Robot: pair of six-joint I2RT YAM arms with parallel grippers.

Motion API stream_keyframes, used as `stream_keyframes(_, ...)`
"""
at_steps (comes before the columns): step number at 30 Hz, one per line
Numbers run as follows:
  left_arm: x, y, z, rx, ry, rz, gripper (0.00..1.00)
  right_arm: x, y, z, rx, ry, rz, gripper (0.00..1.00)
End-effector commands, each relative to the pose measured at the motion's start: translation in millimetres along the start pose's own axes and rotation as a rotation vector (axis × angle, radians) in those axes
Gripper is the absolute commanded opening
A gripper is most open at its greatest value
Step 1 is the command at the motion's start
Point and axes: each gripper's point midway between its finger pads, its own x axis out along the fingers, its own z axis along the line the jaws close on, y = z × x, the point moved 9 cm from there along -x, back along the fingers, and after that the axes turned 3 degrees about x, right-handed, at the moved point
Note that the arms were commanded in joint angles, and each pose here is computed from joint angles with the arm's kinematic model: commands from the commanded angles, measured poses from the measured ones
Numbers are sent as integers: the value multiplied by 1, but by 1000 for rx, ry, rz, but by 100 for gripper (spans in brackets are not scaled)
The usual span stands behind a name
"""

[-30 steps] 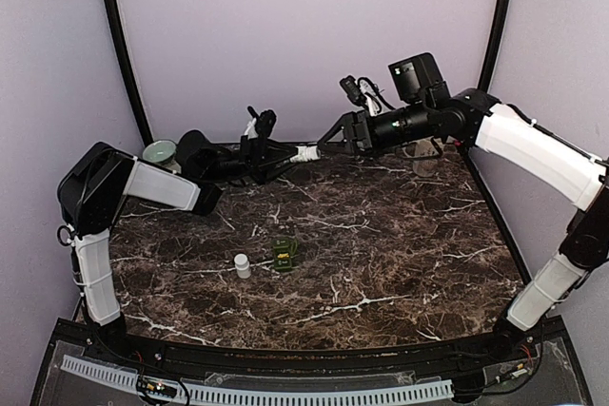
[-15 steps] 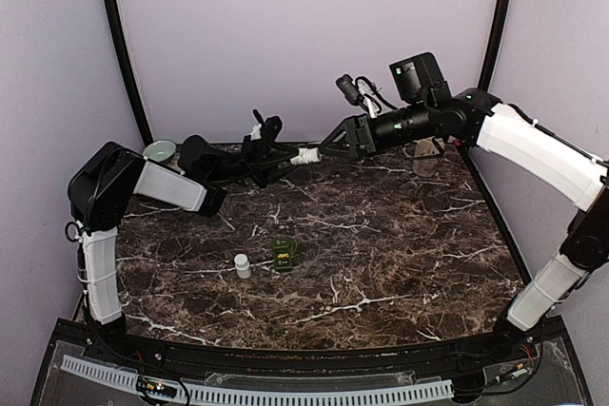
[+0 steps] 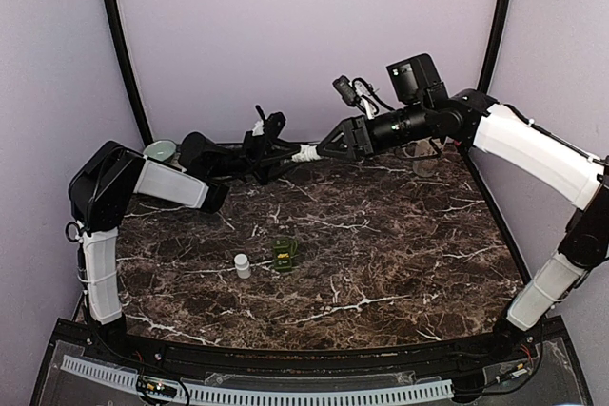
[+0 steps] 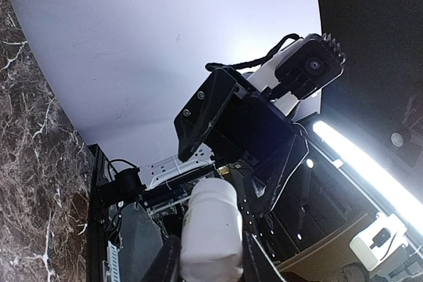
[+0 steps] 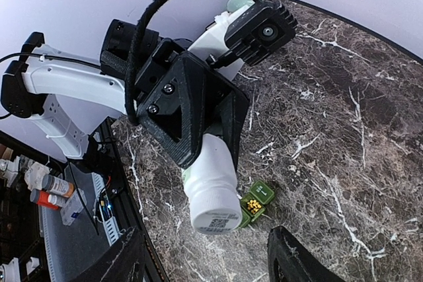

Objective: Sort the pills into containers
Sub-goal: Screw the lid of the pill bottle onto the pill bottle.

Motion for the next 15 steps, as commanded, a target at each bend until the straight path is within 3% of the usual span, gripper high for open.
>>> stream_keyframes(1, 7, 2, -17, 92, 44, 44, 0, 9, -5, 3, -29, -30, -11, 63)
stream_keyframes(15, 12, 2, -20, 97, 48, 60, 0, 15, -7, 5, -26, -40, -2, 58)
